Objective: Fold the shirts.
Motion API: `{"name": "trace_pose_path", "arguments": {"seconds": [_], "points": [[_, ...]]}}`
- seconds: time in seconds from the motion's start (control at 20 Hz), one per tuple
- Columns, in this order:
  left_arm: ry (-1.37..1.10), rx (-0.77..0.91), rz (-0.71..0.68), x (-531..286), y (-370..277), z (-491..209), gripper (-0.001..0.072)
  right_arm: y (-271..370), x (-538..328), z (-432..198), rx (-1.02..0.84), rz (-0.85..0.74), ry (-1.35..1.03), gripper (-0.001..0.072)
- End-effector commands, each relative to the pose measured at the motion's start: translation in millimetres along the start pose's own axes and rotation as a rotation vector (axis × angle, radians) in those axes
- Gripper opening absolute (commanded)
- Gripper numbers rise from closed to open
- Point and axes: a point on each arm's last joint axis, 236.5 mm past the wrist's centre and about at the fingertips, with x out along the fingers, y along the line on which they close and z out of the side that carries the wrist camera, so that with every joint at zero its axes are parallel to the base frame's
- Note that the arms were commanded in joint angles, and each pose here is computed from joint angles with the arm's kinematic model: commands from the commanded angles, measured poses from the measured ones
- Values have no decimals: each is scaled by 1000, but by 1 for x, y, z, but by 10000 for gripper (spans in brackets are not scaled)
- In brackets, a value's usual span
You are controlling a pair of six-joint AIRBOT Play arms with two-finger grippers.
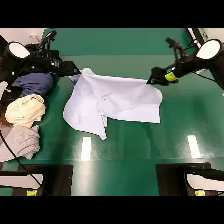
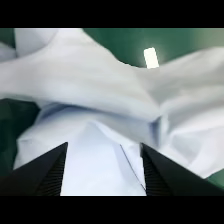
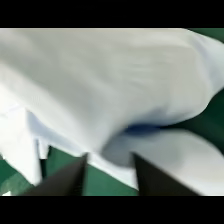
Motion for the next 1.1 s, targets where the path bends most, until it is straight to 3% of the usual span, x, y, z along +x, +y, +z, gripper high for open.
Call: {"name": "trace_pose_path", "arguments": {"seconds": [0.0,0.25,0.7,1.05], "points": [[57,-90,6,-15,30,-9,545,-39,-11,11,85,-23,-24,406],[170,-226,41,-28,51,-101,545,-31,-54,13,31,-25,-113,405],[212,-470,33,-16,34,-265,545,-18,-75,11,-7,-21,-162,404],[205,-526,31,-8,37,-278,545,-18,-75,11,-7,-21,-160,405]]}}
